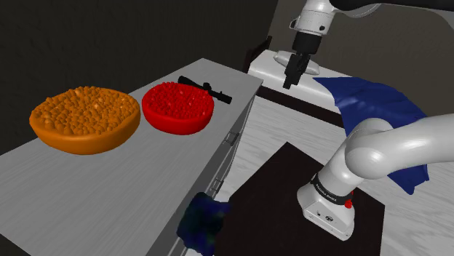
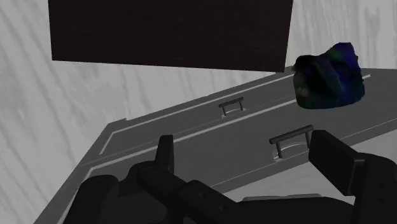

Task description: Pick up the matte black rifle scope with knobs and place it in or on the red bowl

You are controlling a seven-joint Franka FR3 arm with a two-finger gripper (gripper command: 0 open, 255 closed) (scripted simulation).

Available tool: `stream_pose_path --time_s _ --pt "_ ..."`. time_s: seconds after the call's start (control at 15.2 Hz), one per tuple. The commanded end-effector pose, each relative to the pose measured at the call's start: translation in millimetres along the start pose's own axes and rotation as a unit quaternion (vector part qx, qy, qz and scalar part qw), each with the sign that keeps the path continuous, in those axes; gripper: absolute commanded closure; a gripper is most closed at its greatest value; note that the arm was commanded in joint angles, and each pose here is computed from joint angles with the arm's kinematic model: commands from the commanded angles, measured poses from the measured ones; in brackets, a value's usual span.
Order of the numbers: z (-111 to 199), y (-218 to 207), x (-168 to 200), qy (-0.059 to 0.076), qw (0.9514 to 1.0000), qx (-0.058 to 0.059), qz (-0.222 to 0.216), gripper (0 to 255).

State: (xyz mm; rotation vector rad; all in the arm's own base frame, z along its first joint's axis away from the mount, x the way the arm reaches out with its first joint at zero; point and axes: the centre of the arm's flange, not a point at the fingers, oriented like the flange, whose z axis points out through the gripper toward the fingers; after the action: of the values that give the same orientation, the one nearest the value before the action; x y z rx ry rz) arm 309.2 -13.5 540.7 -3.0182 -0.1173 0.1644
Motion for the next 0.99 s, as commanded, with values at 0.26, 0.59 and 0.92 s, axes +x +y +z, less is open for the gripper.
stream_pose_path --time_s 0.26,0.59,0.92 --pt "13.5 -17.8 45.6 0.011 0.9999 -0.011 0.000 0" --pt "29.5 -39.7 102.9 0.025 0.9994 -0.024 0.000 0" --pt "44.5 -61.1 160.7 0.038 0.9985 -0.038 0.000 0"
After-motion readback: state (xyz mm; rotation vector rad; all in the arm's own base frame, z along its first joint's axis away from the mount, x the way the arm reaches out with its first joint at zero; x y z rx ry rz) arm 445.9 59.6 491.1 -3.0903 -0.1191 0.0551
